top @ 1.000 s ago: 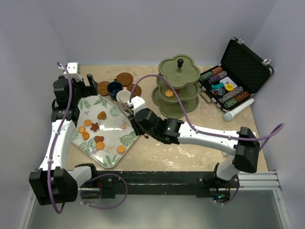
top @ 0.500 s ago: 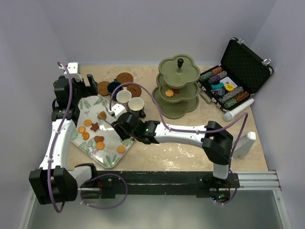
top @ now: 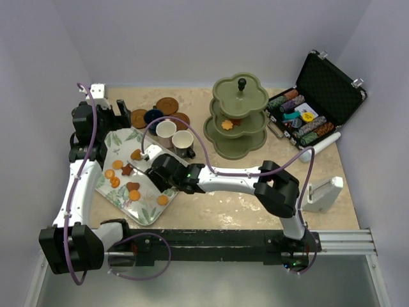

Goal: Serve the afternoon tea
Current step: Pick up the desert from the tray, then place the desert on the desert table.

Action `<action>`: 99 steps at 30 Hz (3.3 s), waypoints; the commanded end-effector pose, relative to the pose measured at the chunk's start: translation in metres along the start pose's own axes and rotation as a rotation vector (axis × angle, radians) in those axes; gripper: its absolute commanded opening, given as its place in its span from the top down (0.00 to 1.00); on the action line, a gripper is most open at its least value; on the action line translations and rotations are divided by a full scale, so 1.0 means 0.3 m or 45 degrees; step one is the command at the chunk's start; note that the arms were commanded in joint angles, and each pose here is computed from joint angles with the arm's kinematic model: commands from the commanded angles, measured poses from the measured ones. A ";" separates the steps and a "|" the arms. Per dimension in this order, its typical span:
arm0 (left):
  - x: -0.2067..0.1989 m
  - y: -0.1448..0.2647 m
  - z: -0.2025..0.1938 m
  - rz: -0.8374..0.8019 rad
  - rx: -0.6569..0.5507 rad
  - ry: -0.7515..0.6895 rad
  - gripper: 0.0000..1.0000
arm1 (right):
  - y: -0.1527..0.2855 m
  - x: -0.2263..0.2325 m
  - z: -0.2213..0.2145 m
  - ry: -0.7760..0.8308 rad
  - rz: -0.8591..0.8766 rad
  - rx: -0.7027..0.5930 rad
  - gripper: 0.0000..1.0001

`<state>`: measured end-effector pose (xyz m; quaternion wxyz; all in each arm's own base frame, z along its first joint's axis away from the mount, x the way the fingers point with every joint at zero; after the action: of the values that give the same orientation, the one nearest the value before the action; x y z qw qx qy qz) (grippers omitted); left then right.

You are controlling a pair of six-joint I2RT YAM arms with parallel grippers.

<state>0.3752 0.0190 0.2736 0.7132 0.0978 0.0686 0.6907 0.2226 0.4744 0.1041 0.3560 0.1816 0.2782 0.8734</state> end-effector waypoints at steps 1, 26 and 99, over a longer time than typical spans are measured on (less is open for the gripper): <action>-0.006 0.002 0.015 -0.009 -0.025 -0.018 0.02 | 0.003 0.011 0.129 -0.040 0.019 -0.126 0.44; -0.002 0.005 0.020 0.003 -0.030 -0.023 0.02 | -0.090 -0.005 0.094 -0.048 -0.018 -0.085 0.50; 0.011 0.026 0.041 0.045 -0.078 -0.005 0.01 | 0.539 -0.783 0.238 -0.543 -0.564 -0.441 0.67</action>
<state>0.3704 0.0258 0.2760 0.6977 0.0957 0.0622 0.7072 0.3206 0.2390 0.2210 0.5944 0.2389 0.1174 0.7589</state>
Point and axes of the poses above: each gripper's point midway between its finger pads, its own y axis back along the fingers, its own x axis along the line the jaws close on, z = x × y, the point moved 1 cm from there along y, back along the fingers, and after that the axes turned 8 degrees about -y, right-handed, at the moved point
